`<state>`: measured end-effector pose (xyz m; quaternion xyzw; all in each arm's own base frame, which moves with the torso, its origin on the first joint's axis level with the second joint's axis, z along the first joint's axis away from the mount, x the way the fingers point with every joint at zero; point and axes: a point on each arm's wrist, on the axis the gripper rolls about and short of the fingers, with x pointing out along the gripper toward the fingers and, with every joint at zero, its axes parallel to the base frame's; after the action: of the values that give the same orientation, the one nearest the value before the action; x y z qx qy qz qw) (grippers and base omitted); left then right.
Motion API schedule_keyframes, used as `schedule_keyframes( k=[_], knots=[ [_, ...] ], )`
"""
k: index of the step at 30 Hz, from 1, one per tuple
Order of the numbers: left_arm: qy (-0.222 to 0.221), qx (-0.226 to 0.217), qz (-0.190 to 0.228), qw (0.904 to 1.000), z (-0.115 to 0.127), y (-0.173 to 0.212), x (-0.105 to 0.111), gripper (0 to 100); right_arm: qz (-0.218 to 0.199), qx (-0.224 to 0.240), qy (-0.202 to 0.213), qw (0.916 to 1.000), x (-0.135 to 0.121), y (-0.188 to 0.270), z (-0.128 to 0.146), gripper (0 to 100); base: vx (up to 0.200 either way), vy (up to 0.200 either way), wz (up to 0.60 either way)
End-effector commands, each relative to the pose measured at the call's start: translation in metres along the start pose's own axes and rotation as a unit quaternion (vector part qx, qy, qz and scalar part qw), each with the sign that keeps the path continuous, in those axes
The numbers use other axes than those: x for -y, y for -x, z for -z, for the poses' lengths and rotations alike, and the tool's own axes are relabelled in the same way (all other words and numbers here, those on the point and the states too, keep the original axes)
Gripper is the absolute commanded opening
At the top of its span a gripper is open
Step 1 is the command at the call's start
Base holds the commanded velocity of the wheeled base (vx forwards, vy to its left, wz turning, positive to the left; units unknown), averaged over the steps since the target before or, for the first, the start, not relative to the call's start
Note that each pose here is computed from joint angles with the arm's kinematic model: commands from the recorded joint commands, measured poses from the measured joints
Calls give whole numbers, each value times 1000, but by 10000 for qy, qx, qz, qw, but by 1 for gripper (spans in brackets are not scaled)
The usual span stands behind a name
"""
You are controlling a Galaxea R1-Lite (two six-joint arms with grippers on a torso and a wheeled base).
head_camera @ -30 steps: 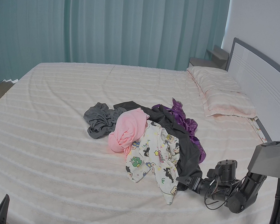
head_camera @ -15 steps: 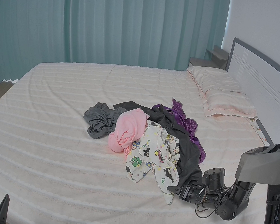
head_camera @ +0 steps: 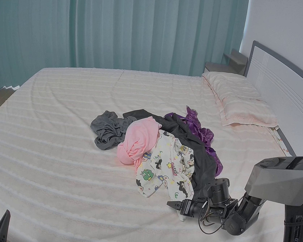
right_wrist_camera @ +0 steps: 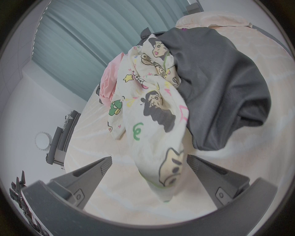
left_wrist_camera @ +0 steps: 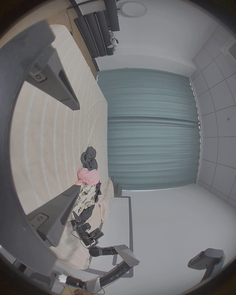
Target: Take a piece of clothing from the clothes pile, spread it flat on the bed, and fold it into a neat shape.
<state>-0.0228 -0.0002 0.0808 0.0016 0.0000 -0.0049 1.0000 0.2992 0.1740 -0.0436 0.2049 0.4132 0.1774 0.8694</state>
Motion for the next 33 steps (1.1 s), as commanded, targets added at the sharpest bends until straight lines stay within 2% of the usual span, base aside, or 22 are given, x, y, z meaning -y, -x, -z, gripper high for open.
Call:
schedule_keyframes(
  k=[1,2,4,8,9,17,21,23,27,33],
  knots=[
    [1,-38,-3,10000,5,-1,0,100,17,64,128,9999,-10,-20,-6,100,0,0,0],
    [1,-38,-3,10000,5,-1,0,100,56,62,169,9998,-11,-24,-4,100,0,0,0],
    [1,-38,-3,10000,5,-1,0,100,414,305,351,9981,-12,-38,-5,100,0,0,0],
    [1,-38,5,10000,5,-1,0,100,587,179,387,9974,-11,-39,-4,100,0,0,0],
    [1,-38,-3,10000,5,-1,0,100,597,167,392,9973,-11,-40,-4,0,0,0,0],
    [1,-38,-3,10000,5,-1,0,100,567,272,332,9975,-12,-39,-7,0,0,0,0],
    [1,-38,-3,10000,5,-1,0,100,449,409,25,9982,-20,-23,-15,0,0,0,0],
    [1,-38,-3,10000,5,-1,0,100,268,504,-264,9980,-27,-6,-20,0,0,0,0],
    [1,-38,-3,10000,5,-1,0,100,-488,797,-471,9945,-40,40,-31,0,0,0,0],
    [1,-38,-3,10000,5,-1,0,100,-1327,1187,-244,9837,-47,101,-16,0,0,0,0]
  ],
)
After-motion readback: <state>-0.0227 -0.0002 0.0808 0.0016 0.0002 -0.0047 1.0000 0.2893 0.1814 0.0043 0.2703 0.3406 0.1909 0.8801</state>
